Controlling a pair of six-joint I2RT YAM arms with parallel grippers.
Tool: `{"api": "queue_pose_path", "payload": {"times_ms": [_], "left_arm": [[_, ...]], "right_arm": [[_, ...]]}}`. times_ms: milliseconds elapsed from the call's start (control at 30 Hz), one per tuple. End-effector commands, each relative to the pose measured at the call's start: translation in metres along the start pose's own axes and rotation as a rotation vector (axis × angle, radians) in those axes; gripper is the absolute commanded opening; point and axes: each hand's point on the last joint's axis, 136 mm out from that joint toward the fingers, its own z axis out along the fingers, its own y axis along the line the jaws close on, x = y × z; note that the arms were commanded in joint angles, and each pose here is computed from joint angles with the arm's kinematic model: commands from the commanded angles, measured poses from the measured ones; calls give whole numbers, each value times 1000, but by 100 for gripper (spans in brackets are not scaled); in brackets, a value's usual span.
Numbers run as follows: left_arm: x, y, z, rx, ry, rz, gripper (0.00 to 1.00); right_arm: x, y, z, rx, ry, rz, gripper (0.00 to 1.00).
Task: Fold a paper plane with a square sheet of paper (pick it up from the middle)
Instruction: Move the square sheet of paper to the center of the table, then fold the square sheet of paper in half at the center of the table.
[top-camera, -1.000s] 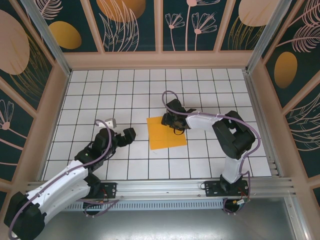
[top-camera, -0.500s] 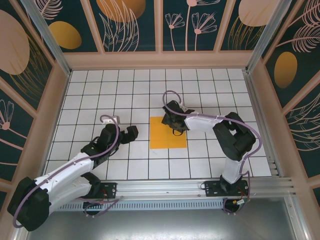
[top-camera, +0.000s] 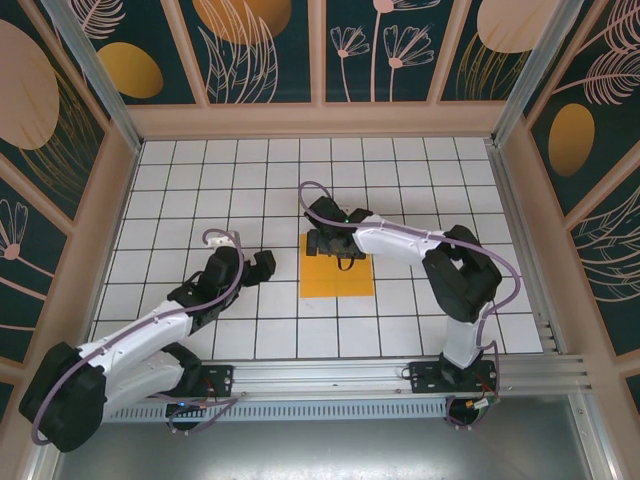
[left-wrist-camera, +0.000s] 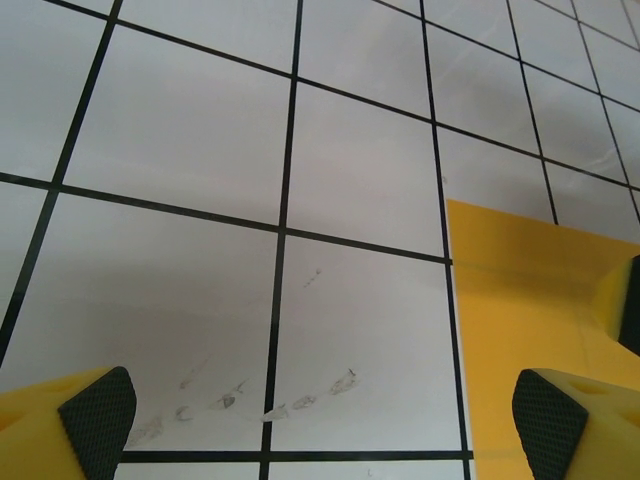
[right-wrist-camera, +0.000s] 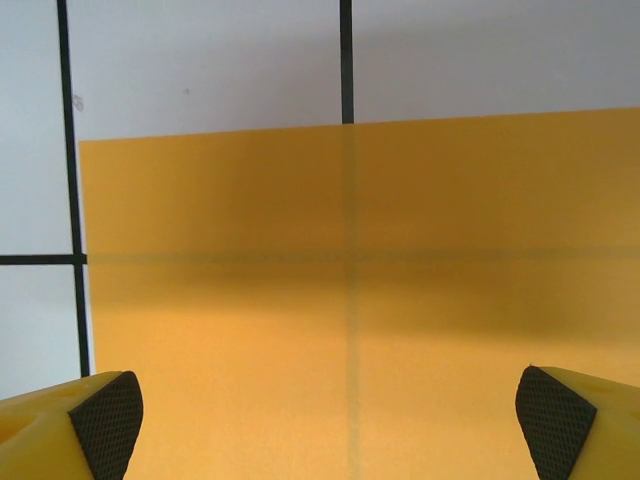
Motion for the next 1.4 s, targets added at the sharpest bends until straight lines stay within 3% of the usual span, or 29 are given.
{"api": "queue_pose_path", "payload": {"times_ms": [0, 133, 467, 900, 1367], "left_arm": [[-11, -5, 3, 12, -38, 5, 99], [-10, -3, 4, 4, -31, 15, 99], [-9, -4, 3, 9, -25, 34, 99], [-2, -2, 7, 4, 1, 42, 99], [-1, -1, 7, -5, 15, 32, 99]], "right_arm": [[16, -14, 5, 92, 76, -42, 99], [19, -1, 10, 34, 98, -45, 99], [32, -9, 31, 108, 156, -30, 99], [79, -29, 63, 157, 260, -44, 97], [58, -16, 53, 83, 203, -37, 86]]}}
